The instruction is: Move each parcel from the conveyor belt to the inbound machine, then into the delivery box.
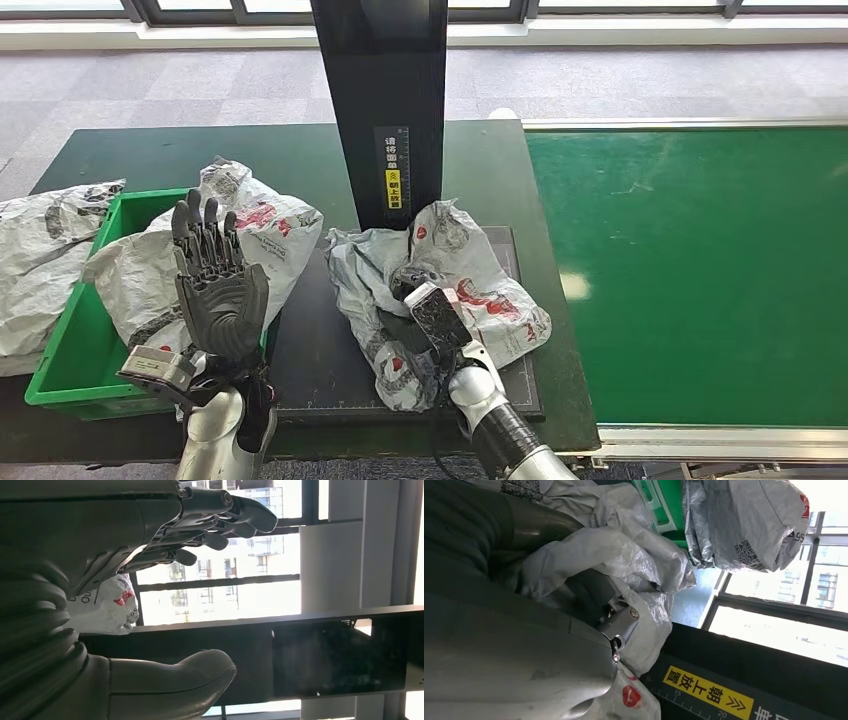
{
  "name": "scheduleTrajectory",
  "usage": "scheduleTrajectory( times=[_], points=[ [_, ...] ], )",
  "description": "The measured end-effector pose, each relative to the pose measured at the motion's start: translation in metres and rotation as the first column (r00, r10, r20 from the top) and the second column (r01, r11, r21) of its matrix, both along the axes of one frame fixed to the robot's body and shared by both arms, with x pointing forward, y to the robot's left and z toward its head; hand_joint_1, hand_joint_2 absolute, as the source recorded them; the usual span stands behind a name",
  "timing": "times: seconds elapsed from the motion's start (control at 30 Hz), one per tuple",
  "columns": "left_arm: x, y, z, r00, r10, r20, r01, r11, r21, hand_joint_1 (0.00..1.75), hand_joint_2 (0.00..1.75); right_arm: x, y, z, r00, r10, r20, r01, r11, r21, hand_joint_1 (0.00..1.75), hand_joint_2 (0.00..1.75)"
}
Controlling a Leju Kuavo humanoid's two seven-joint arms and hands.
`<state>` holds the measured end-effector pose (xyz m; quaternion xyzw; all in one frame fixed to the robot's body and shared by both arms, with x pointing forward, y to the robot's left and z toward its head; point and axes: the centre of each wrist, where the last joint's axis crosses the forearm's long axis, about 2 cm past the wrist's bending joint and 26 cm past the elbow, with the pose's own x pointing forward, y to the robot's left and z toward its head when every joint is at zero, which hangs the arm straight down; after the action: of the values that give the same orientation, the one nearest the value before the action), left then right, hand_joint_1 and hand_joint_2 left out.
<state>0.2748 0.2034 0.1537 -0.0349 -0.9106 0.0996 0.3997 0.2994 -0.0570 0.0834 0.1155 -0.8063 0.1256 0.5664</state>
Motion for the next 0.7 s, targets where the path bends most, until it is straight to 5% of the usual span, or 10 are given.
scheduleTrajectory(
  times=[0.33,0.7],
  points=[
    [0.000,0.001,0.000,1.000,0.021,-0.005,-0.021,1.000,-0.013,0.00,1.75,0.003,0.002,0.002,1.000,-0.009,0.015,0.009,1.000,-0.022,0.00,1.75],
    [0.000,0.001,0.000,0.999,0.033,-0.008,-0.033,0.999,-0.020,0.00,1.75,0.002,0.008,0.011,0.979,-0.090,0.184,0.121,0.979,-0.164,0.00,1.75]
  ],
)
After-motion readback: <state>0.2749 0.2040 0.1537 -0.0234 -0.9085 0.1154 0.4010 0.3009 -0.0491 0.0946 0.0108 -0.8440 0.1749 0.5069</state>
